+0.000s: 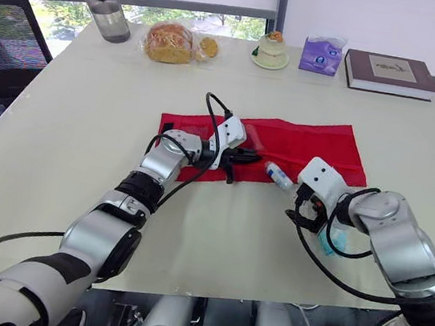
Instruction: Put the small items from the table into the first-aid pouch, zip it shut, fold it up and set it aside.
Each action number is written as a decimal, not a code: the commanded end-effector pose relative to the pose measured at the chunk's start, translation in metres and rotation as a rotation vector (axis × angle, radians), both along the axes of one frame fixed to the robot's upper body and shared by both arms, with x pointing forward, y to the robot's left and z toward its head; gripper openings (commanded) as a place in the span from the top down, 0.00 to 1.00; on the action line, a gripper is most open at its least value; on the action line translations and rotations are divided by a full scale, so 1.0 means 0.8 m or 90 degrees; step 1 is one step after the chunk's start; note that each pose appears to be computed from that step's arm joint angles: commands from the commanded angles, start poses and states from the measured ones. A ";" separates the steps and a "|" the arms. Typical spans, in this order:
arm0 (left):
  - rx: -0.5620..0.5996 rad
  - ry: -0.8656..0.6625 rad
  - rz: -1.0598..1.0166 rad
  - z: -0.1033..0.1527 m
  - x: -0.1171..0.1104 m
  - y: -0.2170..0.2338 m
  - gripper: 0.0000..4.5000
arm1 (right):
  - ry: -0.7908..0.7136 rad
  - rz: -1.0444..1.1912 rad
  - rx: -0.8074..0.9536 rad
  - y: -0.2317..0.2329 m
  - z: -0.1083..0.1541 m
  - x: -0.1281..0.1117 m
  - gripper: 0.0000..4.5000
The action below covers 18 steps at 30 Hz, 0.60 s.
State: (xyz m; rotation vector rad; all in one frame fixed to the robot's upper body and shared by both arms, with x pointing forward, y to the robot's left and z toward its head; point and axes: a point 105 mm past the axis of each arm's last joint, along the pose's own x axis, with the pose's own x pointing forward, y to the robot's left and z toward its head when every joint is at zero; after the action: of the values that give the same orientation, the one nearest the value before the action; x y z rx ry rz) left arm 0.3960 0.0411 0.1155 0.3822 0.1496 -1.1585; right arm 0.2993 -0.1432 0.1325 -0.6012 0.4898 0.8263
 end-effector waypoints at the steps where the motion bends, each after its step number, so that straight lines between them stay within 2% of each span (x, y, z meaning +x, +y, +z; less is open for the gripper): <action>1: -0.011 -0.022 -0.010 0.011 0.000 -0.007 1.00 | -0.039 0.020 0.071 0.015 0.015 0.008 0.01; 8: -0.018 -0.021 -0.001 0.010 0.000 -0.006 1.00 | -0.060 -0.014 0.121 0.025 -0.008 0.027 0.01; 9: -0.018 -0.021 -0.001 0.009 0.000 -0.006 1.00 | -0.062 -0.018 0.122 0.026 -0.010 0.029 0.10; 11: -0.016 -0.020 -0.001 0.009 0.000 -0.005 1.00 | -0.061 -0.025 0.110 0.025 -0.018 0.032 0.16; 12: -0.016 -0.021 -0.001 0.009 0.000 -0.005 1.00 | -0.059 -0.027 0.105 0.023 -0.020 0.032 0.27; 13: -0.015 -0.022 -0.001 0.010 0.001 -0.005 1.00 | -0.059 -0.026 0.109 0.024 -0.017 0.030 0.29; 14: -0.015 -0.022 0.000 0.011 0.001 -0.004 1.00 | -0.060 -0.022 0.115 0.025 -0.013 0.029 0.46; 15: -0.015 -0.023 0.000 0.012 0.002 -0.004 1.00 | -0.061 -0.022 0.122 0.026 -0.009 0.028 0.50; 16: -0.014 -0.024 0.001 0.012 0.002 -0.004 1.00 | -0.061 -0.024 0.127 0.026 -0.006 0.028 0.59; 18: -0.016 -0.024 0.001 0.012 0.002 -0.004 1.00 | -0.058 -0.032 0.125 0.025 -0.005 0.026 0.85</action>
State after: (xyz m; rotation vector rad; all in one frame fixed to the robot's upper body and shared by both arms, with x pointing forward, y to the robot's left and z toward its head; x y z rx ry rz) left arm 0.3960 0.0403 0.1143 0.3754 0.1453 -1.1496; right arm 0.3203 -0.1219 0.1142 -0.4321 0.3809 0.7996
